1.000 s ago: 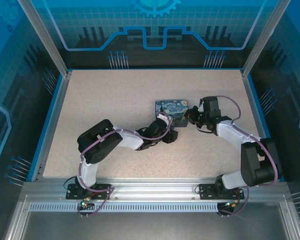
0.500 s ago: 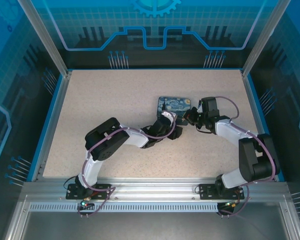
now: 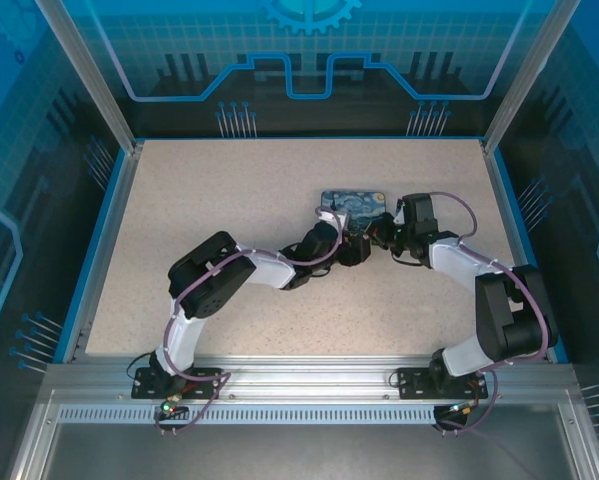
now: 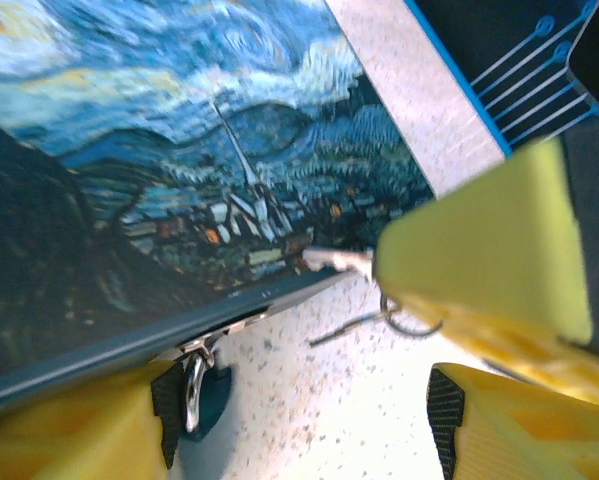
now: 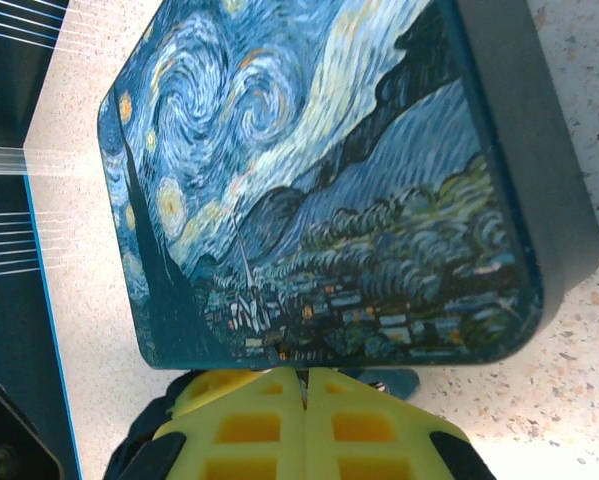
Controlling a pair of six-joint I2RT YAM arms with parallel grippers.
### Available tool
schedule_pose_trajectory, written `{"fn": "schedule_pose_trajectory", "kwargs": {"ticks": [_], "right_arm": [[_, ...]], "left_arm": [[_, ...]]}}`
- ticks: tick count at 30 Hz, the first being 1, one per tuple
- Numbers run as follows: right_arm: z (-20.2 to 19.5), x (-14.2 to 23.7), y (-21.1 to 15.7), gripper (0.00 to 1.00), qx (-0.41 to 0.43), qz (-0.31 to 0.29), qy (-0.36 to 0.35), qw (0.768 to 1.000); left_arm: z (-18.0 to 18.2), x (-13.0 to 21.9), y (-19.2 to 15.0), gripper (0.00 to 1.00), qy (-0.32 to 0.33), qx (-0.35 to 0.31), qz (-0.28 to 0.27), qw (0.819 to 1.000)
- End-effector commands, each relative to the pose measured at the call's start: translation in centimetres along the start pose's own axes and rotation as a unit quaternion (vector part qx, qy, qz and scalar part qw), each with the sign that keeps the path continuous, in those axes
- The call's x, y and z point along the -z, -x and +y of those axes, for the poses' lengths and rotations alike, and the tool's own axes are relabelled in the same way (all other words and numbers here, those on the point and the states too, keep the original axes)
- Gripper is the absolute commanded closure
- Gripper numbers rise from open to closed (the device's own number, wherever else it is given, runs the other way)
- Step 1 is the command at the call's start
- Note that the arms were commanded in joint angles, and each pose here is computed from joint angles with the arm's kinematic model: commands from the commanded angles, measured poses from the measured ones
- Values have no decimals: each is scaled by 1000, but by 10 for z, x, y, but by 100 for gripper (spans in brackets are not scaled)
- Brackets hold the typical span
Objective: Unlock a padlock with a key
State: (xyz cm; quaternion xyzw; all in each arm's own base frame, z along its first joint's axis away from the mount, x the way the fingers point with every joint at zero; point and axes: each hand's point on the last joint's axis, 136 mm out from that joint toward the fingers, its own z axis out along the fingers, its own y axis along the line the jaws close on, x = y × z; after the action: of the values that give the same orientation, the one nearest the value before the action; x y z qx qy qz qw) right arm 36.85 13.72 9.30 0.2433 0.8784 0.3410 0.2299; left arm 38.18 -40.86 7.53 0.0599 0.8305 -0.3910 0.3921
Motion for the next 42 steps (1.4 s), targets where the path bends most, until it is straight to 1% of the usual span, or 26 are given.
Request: {"fn": "schedule_pose_trajectory", "kwargs": {"ticks": [1,6,11,16,21,25,30,36,42], "right_arm": [[-9,-3,2,100,0,4,-9,1000],[-10,-5,1,100,-4,7,-8,1000],[-10,-6,2,100,-4,7,-7,1000],[-9,-6,3,100,-5,6,-6,1000],[-8,-6,2,100,-5,7,-6,1000],[-10,-5,2,100,-6,7,-8,1000],[-12,-6,1,100,-7,8,-10,1000],[-13,-6,0,100,-8,8,-11,1000],[-16,-7,-2,100,-9,10,-14,1000]], "left_arm": [[-12,0,18,34,-42,45,-28,998],[-9,-3,14,34,-38,46,-21,998],[5,-7,1,34,-11,31,-2,999],[22,-9,-6,34,30,5,6,1000],[34,-12,-10,34,55,-17,11,998],[42,-16,-13,36,69,-23,7,997],[33,-21,-11,37,50,-23,5,998],[14,-16,0,38,19,-13,-14,1000],[20,-17,-4,44,20,14,-21,999]]}}
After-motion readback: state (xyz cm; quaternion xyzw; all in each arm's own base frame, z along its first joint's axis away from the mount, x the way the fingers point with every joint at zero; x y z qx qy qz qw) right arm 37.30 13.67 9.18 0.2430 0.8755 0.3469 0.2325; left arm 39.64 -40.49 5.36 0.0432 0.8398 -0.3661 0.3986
